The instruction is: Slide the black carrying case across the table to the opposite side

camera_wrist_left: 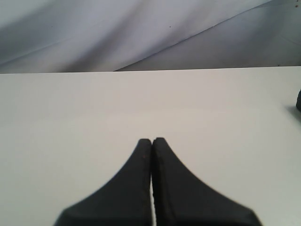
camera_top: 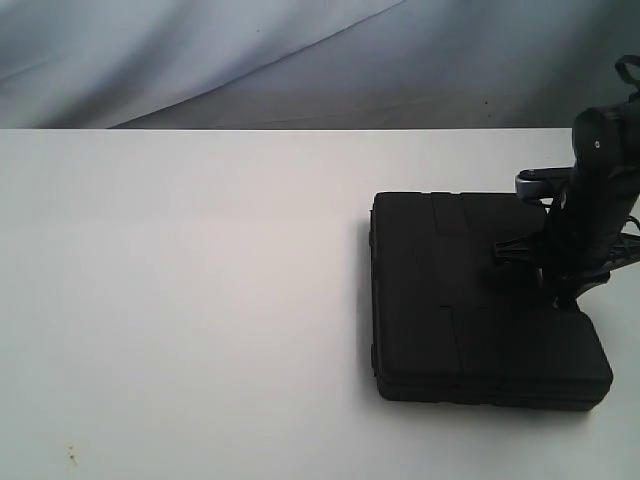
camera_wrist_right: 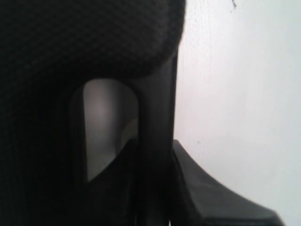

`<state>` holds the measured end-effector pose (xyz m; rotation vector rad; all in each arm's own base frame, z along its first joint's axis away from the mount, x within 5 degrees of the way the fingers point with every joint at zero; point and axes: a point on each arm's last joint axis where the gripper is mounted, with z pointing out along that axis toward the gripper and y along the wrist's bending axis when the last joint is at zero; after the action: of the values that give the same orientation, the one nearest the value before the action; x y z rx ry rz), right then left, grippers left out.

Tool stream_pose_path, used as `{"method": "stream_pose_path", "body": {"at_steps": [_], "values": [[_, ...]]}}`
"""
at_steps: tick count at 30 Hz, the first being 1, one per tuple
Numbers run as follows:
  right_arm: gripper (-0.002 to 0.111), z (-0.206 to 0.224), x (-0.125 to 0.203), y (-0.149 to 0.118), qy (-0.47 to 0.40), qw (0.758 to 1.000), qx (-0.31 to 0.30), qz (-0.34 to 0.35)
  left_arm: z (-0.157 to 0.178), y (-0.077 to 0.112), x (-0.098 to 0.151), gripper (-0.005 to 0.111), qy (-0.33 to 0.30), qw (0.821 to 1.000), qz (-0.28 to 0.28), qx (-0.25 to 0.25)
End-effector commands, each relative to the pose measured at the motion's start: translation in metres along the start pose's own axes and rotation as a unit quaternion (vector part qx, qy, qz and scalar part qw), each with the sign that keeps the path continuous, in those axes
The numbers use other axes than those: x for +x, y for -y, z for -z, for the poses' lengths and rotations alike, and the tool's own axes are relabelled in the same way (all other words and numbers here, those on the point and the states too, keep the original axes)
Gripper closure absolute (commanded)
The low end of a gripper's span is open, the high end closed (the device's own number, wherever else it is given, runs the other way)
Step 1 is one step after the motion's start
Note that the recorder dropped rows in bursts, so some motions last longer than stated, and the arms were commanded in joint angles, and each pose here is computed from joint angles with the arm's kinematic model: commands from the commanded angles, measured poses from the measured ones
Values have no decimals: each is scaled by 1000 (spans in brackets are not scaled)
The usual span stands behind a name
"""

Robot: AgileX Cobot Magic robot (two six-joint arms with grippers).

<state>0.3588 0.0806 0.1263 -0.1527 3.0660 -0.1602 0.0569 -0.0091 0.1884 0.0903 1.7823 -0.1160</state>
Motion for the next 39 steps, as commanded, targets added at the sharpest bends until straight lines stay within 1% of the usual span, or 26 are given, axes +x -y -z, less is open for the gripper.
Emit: {"method": "stream_pose_path", "body": {"at_steps": [1, 14, 19, 22, 39], "values": [[108, 5, 0, 5, 9, 1000, 7, 12, 0, 0, 1, 107, 0, 1000, 4, 0], [108, 5, -1, 6, 12, 1000, 12, 9, 0, 0, 1, 107, 0, 1000, 4, 0], [108, 4, -1, 14, 10, 1000, 12, -3, 0, 0, 1, 107, 0, 1000, 4, 0], [108, 4, -2, 13, 11, 1000, 13, 8, 0, 0, 1, 107, 0, 1000, 4, 0], [108, 4, -4, 11, 24, 1000, 1, 3, 0, 0, 1, 107, 0, 1000, 4, 0]]}}
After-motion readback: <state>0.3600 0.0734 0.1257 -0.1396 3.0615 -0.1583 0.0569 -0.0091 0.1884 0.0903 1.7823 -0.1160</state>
